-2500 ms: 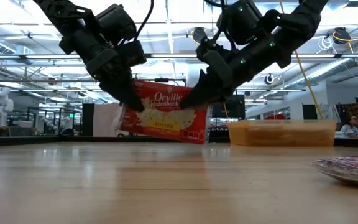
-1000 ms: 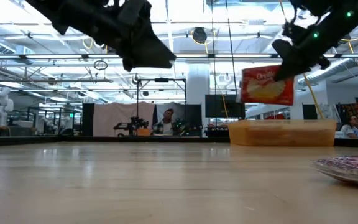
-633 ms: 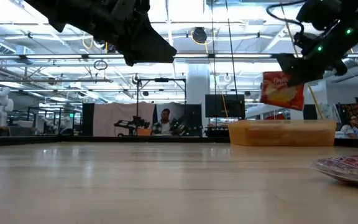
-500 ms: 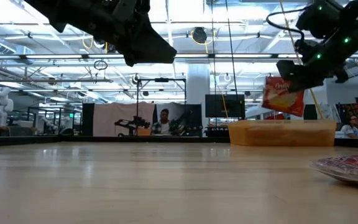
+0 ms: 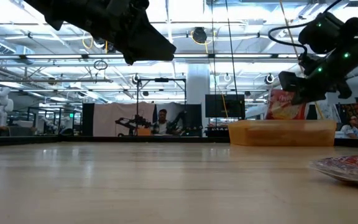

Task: Sort popcorn bags into baskets
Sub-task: Put the red popcorn bag into the orange bin

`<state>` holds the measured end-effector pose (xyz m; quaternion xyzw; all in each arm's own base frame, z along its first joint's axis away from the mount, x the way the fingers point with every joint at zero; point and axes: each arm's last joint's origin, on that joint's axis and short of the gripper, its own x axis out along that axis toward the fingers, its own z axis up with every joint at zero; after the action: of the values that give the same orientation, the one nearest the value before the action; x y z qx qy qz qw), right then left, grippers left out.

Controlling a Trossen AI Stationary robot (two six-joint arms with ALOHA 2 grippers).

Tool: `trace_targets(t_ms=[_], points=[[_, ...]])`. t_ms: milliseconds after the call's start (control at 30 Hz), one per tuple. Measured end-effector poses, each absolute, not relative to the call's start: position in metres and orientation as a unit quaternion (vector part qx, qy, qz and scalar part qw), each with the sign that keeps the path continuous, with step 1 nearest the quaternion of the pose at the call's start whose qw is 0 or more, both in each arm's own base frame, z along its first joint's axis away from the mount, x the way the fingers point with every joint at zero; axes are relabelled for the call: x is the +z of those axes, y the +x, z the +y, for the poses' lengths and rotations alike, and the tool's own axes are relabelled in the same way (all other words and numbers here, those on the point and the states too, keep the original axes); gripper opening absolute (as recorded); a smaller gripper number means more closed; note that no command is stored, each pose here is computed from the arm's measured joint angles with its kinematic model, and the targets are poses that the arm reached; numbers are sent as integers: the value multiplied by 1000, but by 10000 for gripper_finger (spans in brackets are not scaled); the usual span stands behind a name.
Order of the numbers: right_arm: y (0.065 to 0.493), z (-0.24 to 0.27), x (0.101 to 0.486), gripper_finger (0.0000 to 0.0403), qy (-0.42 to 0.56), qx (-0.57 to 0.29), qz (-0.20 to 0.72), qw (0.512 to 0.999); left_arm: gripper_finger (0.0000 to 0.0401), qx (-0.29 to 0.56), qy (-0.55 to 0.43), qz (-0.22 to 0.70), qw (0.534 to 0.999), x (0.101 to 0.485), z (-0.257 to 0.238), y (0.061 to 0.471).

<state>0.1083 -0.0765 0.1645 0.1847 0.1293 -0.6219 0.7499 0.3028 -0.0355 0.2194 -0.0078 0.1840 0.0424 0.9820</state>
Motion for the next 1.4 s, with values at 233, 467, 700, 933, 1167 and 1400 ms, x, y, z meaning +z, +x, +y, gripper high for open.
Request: trace_targets(t_ms=[233,467,700,933,1167,1400], points=[[104,-79,157,19,201,-627,132,741,161,31,-13,185,982,219,-36,303],[104,-79,156,64,200,-624,138,742,161,28,-14,185,982,219,-36,303],[105,-79,157,128,181,-614,153,753,161,27,-14,185,982,219,-36,303],[105,-81,165,145,119,-655,143,733,161,28,-14,185,982,219,-36,303],[115,-84,183,137,115,-615,109,773,161,29,-14,184,982,219,-36,303],[122,-91,169,94,138,-564,173,795,161,40,-21,183,982,220,-29,304]])
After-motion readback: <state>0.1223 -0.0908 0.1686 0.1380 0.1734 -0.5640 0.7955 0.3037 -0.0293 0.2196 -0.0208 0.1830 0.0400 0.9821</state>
